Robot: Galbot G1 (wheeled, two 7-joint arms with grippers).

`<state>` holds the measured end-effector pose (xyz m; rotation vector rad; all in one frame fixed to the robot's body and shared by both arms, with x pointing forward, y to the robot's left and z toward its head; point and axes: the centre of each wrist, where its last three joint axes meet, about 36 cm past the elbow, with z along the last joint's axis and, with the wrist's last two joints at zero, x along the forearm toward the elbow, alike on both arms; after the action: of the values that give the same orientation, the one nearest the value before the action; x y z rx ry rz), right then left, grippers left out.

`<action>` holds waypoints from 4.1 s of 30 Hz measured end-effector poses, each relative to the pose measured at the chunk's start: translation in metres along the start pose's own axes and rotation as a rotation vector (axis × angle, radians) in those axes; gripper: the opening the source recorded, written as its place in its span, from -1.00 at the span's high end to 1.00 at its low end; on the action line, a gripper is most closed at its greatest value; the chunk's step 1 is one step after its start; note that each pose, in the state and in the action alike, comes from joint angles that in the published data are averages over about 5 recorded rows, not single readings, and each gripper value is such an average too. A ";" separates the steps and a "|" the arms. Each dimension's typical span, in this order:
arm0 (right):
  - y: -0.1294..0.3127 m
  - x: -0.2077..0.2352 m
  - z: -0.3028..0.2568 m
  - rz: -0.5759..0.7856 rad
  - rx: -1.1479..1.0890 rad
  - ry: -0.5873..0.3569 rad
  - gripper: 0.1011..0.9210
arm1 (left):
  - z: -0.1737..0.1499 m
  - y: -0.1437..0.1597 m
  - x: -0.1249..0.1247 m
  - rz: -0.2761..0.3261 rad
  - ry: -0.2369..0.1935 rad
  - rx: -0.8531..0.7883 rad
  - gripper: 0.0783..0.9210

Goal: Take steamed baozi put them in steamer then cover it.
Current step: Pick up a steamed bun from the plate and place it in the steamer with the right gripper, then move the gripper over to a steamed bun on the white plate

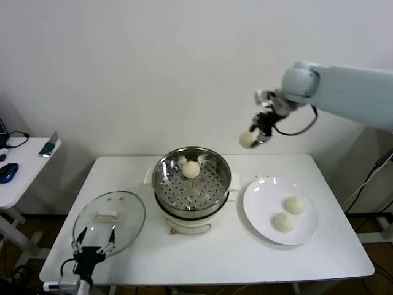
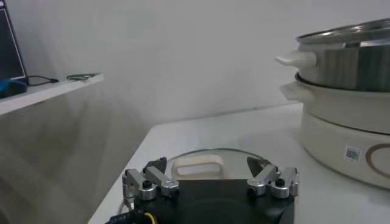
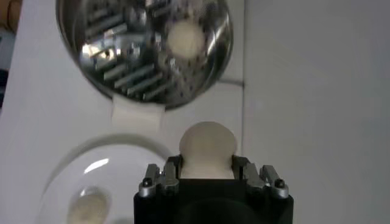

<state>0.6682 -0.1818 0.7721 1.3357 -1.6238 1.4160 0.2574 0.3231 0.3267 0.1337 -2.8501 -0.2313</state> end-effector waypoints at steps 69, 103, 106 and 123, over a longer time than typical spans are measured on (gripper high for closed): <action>0.028 -0.114 -0.068 -0.102 0.173 0.039 -0.76 | 0.000 0.001 0.001 -0.002 -0.007 0.004 -0.77; 0.181 -0.140 0.221 -0.280 -0.057 0.213 -0.76 | 0.001 0.002 0.000 -0.017 -0.003 0.002 -0.77; 0.186 -0.153 0.224 -0.278 -0.062 0.221 -0.76 | 0.003 0.003 0.000 -0.018 0.000 0.001 -0.77; 0.197 -0.201 0.231 -0.270 -0.080 0.249 -0.76 | 0.006 0.004 -0.004 -0.019 0.005 -0.003 -0.77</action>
<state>0.5869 -0.3571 0.4633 1.2255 -1.2735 1.2834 0.2589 0.3285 0.3206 0.1603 -2.8446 -0.2390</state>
